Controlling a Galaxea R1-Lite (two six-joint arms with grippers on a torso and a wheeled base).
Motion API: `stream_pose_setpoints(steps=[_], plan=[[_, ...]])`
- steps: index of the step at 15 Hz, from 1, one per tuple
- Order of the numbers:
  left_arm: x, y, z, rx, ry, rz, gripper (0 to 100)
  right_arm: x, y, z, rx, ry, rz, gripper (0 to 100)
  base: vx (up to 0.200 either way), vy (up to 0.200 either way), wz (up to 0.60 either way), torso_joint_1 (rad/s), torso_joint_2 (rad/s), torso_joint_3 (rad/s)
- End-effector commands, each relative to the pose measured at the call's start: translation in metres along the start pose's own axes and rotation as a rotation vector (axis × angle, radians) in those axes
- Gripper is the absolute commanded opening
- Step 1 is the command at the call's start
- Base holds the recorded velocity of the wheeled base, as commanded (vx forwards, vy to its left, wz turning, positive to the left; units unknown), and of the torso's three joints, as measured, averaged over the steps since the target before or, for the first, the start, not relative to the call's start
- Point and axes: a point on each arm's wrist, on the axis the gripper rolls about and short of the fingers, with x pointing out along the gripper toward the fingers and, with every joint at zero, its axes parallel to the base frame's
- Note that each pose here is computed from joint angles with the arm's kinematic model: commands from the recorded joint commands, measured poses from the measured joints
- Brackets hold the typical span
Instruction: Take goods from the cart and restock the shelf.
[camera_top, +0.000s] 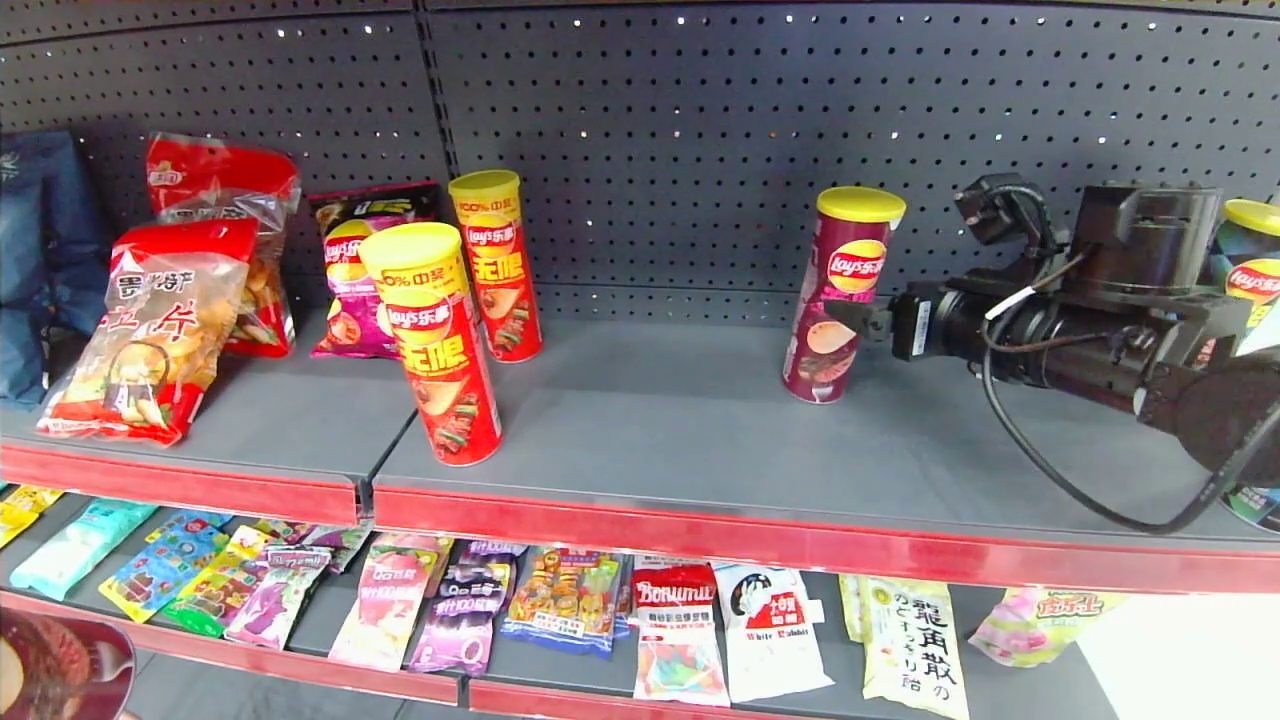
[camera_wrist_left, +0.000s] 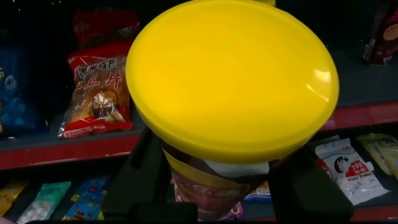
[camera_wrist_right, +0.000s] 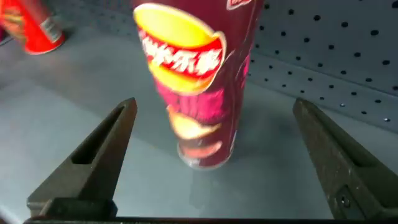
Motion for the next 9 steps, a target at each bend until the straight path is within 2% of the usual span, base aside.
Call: stream_pose_setpoints(steps=[1,4,9], plan=[[0.001,0.000,0.000,0.000,0.005,-0.001,0,0.014,0.002,-0.001,0.014,-0.007,0.000,100,0.000,0.000,0.00,0.000,0.00,0.000],[0.001,0.000,0.000,0.000,0.003,0.000,0,0.024,0.011,0.002,0.026,-0.019,0.014,100,0.000,0.000,0.00,0.000,0.00,0.000],[0.001,0.000,-0.001,0.000,0.007,-0.001,0,0.045,0.011,0.004,0.027,-0.030,-0.004,100,0.000,0.000,0.00,0.000,0.00,0.000]])
